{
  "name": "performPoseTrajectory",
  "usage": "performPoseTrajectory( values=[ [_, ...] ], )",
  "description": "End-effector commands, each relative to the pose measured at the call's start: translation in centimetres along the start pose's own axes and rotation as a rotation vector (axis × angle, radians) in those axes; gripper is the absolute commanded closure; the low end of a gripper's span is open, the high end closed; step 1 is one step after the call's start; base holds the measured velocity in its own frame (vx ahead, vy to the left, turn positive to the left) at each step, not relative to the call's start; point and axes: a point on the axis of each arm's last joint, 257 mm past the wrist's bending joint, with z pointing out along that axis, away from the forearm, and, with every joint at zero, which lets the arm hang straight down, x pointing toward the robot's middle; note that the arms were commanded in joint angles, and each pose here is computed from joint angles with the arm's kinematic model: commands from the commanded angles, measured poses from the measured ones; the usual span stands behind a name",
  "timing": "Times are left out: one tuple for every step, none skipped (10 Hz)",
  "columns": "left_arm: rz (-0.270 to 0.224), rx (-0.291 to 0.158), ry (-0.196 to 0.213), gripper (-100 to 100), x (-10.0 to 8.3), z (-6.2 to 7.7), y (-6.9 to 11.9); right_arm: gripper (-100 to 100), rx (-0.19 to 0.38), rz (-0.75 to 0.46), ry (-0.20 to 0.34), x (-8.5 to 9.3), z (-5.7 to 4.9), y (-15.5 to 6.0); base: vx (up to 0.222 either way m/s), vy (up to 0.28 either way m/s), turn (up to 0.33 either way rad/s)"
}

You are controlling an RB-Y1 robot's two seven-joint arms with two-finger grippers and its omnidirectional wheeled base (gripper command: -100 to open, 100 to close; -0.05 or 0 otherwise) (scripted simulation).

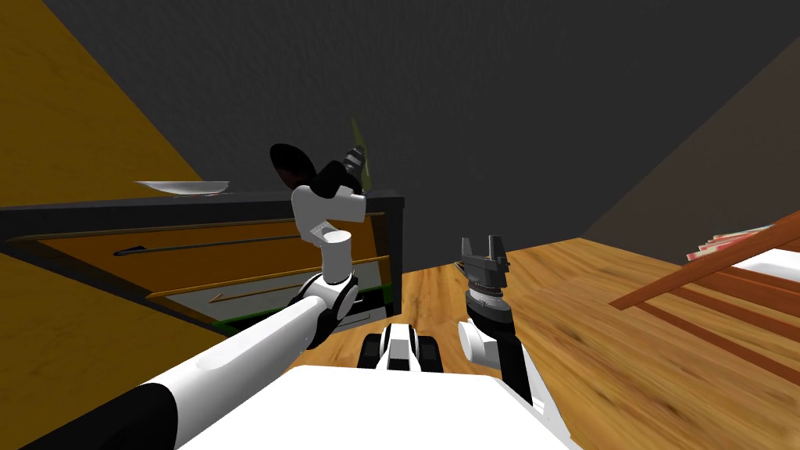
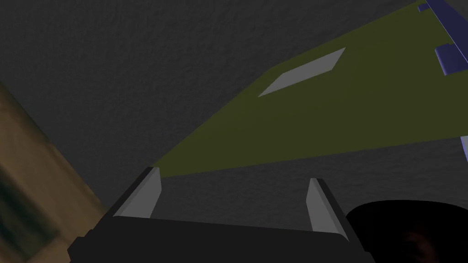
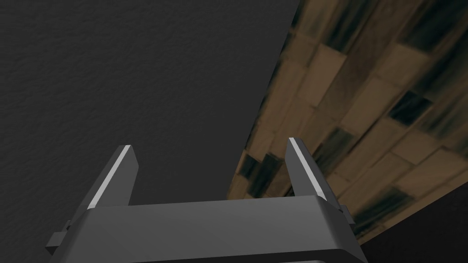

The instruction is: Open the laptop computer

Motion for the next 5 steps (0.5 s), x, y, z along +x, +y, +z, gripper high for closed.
performPoseTrajectory(
  values=[
    [-0.003, -0.012, 0.011, -100, 0.5, 0.1, 0.0, 0, 0.0, 0.0, 0.0, 0.0, 0.0, 0.0, 0.01, 0.01, -0.003],
    [-0.002, -0.017, 0.01, -100, 0.1, 0.0, -0.7, 0, 0.0, 0.0, 0.0, 0.0, 0.0, 0.0, 0.053, 0.007, -0.025],
    [-0.001, -0.018, 0.009, -100, -0.2, 0.0, -1.0, 0, 0.0, 0.0, 0.0, 0.0, 0.0, 0.0, 0.09, 0.025, -0.026],
    [0.0, -0.019, 0.007, -100, -0.6, -0.1, -1.5, 0, 0.0, 0.0, 0.0, 0.0, 0.0, 0.0, 0.104, 0.03, -0.021],
    [-0.002, -0.016, 0.008, -100, -0.3, 0.0, -1.2, 0, 0.0, 0.0, 0.0, 0.0, 0.0, 0.0, 0.048, 0.013, -0.003]
  ],
)
